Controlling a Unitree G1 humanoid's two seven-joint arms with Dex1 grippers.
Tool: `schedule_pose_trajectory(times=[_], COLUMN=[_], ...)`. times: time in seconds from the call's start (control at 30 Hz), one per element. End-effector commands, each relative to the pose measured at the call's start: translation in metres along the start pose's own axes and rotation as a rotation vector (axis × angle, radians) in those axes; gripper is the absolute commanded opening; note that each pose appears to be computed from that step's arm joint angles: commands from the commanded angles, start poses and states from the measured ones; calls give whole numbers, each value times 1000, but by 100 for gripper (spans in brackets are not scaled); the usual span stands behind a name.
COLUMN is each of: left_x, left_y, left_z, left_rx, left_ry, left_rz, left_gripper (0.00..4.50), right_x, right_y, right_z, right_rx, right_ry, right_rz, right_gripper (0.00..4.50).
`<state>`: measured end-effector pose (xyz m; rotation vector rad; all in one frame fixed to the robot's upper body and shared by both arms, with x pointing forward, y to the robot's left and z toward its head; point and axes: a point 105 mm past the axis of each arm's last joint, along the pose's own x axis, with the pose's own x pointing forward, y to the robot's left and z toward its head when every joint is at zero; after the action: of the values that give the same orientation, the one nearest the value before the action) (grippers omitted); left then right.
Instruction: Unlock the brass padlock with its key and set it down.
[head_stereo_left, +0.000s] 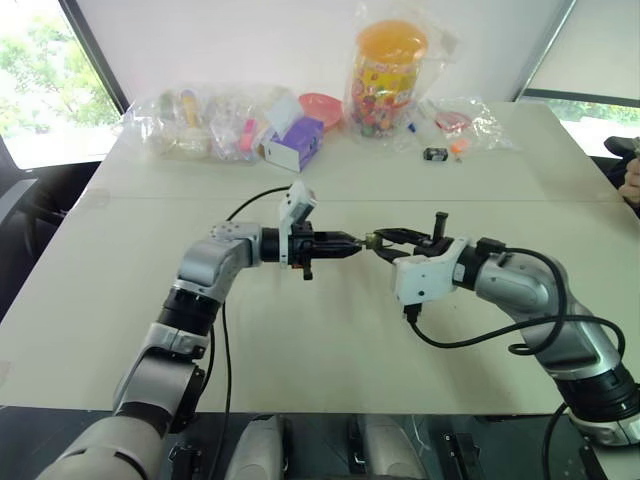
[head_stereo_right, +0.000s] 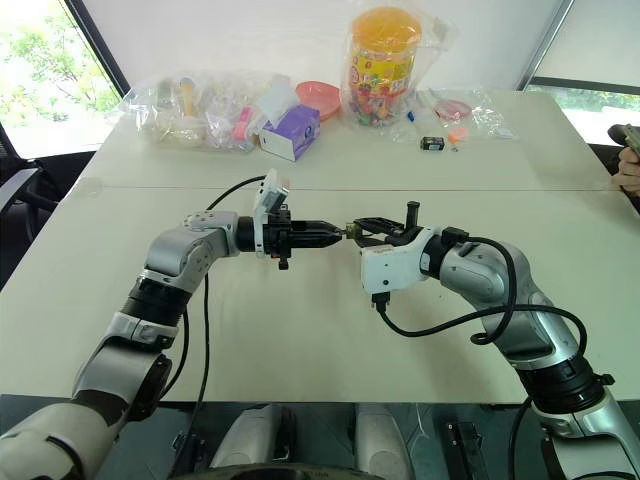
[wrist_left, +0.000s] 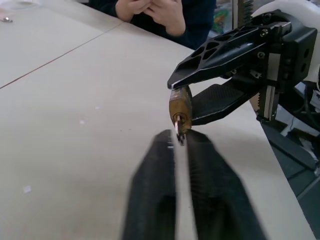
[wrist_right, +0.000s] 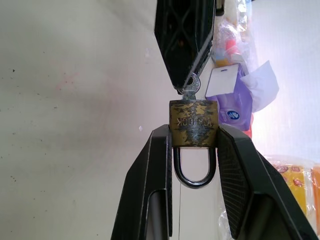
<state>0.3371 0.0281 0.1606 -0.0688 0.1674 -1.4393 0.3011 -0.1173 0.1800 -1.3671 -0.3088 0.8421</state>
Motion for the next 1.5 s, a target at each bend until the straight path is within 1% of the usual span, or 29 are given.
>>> schedule_pose_trajectory(times=[0.03,0.17,0.37,0.4,0.5,0.67,0.7,0.77,0.83,0.9,0.97,1.07,1.13,1.17,1.2,1.37,1.4,1.5], left_x=[2,3,8,9,11,10,9,7,5,1,-2,-4,-6,-6,-6,-5,-5,-3], left_y=[0,-1,-5,-5,-3,-5,-5,-3,2,7,9,2,-3,-4,-5,-7,-8,-8], left_z=[18,19,15,15,21,18,17,15,12,9,11,18,25,27,26,23,22,20], left_rx=[63,107,314,357,565,808,827,786,666,452,239,44,-84,-115,-137,-201,-206,-212], left_ry=[-34,-28,11,8,-15,-22,-24,-31,-20,-15,-29,-55,-91,-97,-93,-76,-75,-70], left_rz=[-4,-2,1,6,52,47,47,50,62,63,63,11,-22,-28,-30,-28,-27,-24], left_gripper=[5,5,5,5,5,5,5,5,5,5,5,5,61,97,141,387,428,428], right_x=[-3,-3,-1,-1,0,-1,-1,-1,-2,-2,-2,-1,-1,-1,-1,-1,0,0], right_y=[-10,-7,-4,-6,-13,-16,-16,-16,-16,-15,-13,-11,-9,-8,-8,-8,-8,-8], right_z=[12,15,22,23,28,33,33,33,33,32,31,29,26,26,26,26,26,26], right_rx=[-39,-32,25,48,150,237,241,241,234,212,196,168,147,142,136,126,125,123], right_ry=[-33,-43,-73,-79,-110,-130,-131,-127,-123,-115,-108,-95,-88,-87,-87,-91,-91,-92], right_rz=[-31,-11,9,5,-12,0,2,5,8,14,19,28,34,35,36,33,33,32], right_gripper=[66,66,66,66,66,66,66,66,66,66,66,66,66,66,66,66,66,66])
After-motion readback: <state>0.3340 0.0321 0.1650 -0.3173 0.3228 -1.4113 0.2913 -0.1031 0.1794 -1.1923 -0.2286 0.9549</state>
